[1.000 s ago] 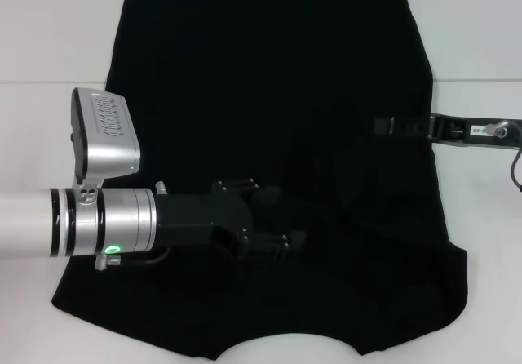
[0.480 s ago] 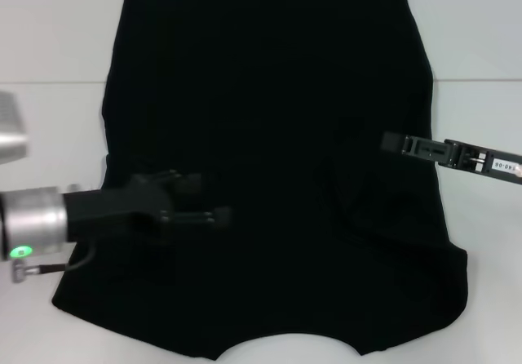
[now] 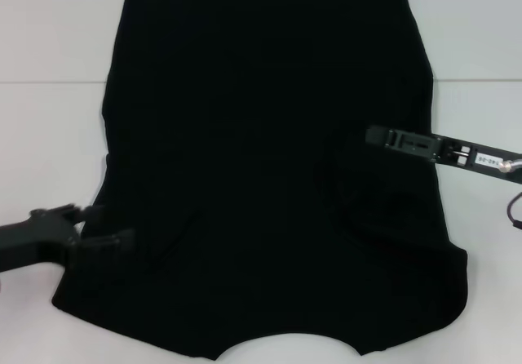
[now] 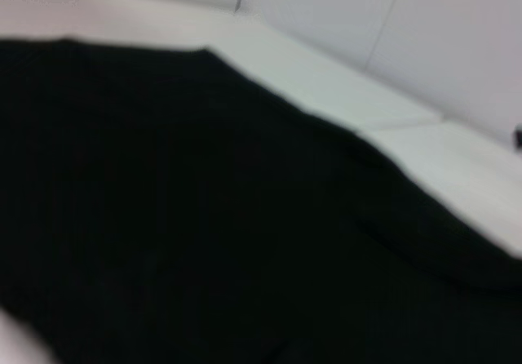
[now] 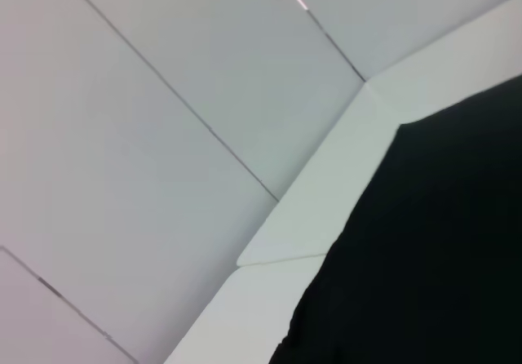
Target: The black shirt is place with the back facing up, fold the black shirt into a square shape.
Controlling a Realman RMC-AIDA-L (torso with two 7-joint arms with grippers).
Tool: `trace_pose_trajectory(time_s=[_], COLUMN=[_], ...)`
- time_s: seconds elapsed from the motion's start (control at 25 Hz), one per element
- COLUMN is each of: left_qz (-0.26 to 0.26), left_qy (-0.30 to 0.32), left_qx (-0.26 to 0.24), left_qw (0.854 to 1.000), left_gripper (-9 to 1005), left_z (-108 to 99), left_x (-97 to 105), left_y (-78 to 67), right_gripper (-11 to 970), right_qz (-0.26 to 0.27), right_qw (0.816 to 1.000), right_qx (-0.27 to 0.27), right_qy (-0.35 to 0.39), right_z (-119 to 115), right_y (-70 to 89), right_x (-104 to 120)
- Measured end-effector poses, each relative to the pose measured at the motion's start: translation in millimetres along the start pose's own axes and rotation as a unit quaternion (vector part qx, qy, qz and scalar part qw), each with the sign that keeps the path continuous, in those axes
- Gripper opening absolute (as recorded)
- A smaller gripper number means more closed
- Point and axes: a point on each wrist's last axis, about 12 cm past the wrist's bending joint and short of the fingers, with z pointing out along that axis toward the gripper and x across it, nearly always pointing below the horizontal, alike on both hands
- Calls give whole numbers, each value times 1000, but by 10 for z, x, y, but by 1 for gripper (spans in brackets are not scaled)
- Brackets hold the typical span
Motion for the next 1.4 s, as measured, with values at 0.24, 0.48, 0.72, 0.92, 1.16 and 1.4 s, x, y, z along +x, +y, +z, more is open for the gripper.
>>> trace_pose_trajectory(time_s=[0.24,0.48,0.72,0.92,1.16,1.4], left_qz=[24,38,41,42,42,41], left_qy=[64,107,133,137,144,151], left_qx=[-41,-60,-62,-58,-50,-41], left_qw=[997,992,988,988,987,987], left_gripper=[873,874,874,874,873,873], left_z=[-199,-295,-302,-279,-267,-246], left_x=[91,166,213,213,218,223], left_y=[54,88,93,89,75,54], right_gripper=[807,807,808,808,808,807], right_qz=[-37,-39,-40,-38,-40,-43], right_qw=[999,999,999,999,999,999], right_qx=[-14,-12,-11,-9,-8,-8], right_qy=[10,10,8,5,3,3], right_z=[140,169,165,153,142,144], right_y=[51,48,44,36,32,36], right_x=[4,-21,-46,-63,-80,-102])
